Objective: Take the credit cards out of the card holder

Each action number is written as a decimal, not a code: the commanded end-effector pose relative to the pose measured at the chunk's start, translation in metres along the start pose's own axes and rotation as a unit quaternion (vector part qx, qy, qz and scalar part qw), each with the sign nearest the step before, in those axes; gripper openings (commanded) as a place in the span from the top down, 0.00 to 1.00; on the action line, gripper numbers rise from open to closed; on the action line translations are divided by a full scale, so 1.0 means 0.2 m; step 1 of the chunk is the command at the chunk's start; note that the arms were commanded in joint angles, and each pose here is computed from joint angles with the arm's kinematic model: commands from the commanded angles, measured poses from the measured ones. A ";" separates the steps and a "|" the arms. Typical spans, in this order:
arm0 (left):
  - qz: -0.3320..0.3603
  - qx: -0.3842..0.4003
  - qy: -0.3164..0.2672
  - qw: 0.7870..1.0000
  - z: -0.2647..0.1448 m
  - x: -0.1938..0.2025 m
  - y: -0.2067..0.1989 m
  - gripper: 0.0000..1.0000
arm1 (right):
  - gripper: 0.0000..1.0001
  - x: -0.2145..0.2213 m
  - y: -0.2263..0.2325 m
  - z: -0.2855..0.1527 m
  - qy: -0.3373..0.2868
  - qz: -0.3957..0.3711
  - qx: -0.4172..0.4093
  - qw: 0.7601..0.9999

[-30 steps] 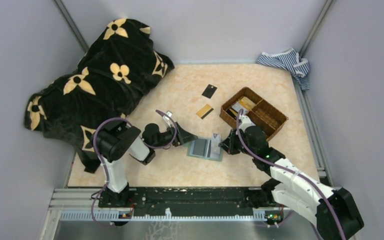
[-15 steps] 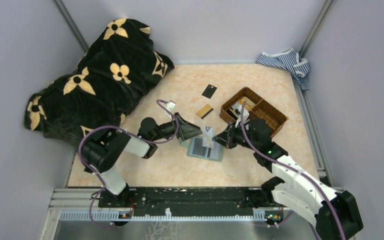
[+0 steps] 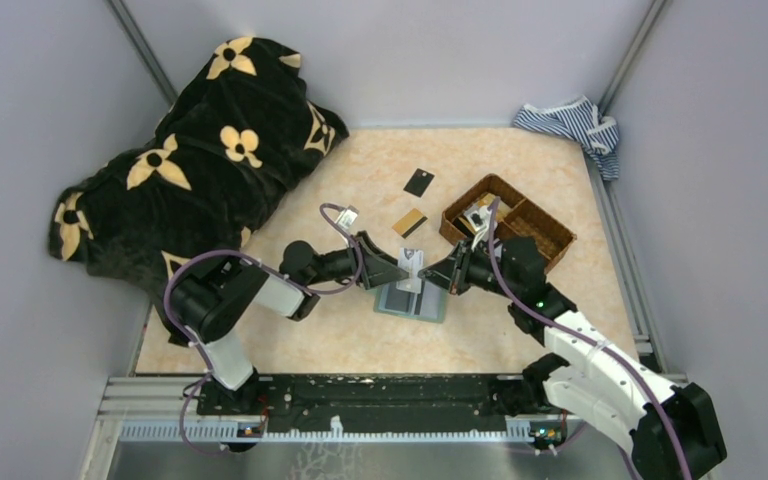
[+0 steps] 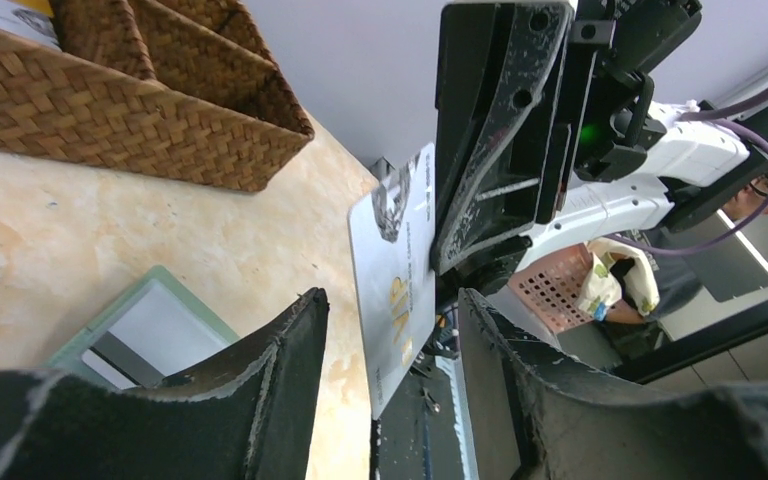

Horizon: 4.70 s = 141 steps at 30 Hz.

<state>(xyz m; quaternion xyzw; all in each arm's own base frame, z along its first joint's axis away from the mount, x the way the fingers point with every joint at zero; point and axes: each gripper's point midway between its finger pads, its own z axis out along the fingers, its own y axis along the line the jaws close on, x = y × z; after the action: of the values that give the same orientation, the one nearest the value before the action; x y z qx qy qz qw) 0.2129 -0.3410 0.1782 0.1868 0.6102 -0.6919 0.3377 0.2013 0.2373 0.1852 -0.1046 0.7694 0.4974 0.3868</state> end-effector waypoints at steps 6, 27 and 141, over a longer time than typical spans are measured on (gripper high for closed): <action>0.037 0.045 -0.019 0.998 0.02 -0.02 -0.12 0.57 | 1.00 -0.13 0.10 0.00 -0.039 -0.019 -0.035 0.998; 0.077 -0.016 -0.015 0.997 0.02 -0.07 -0.06 0.73 | 1.00 -0.12 0.09 -0.02 -0.042 -0.017 -0.031 0.998; 0.358 -0.073 0.248 0.897 0.71 -0.12 0.16 1.00 | 0.89 -0.49 -1.05 -0.58 -0.186 0.083 0.501 0.841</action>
<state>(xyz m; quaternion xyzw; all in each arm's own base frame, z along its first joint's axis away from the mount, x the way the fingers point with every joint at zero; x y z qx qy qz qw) 0.2673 -0.4654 0.1762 0.5257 0.6416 -0.4121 0.3771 0.2949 -0.0025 0.1097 0.2902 0.8405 0.0322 0.4564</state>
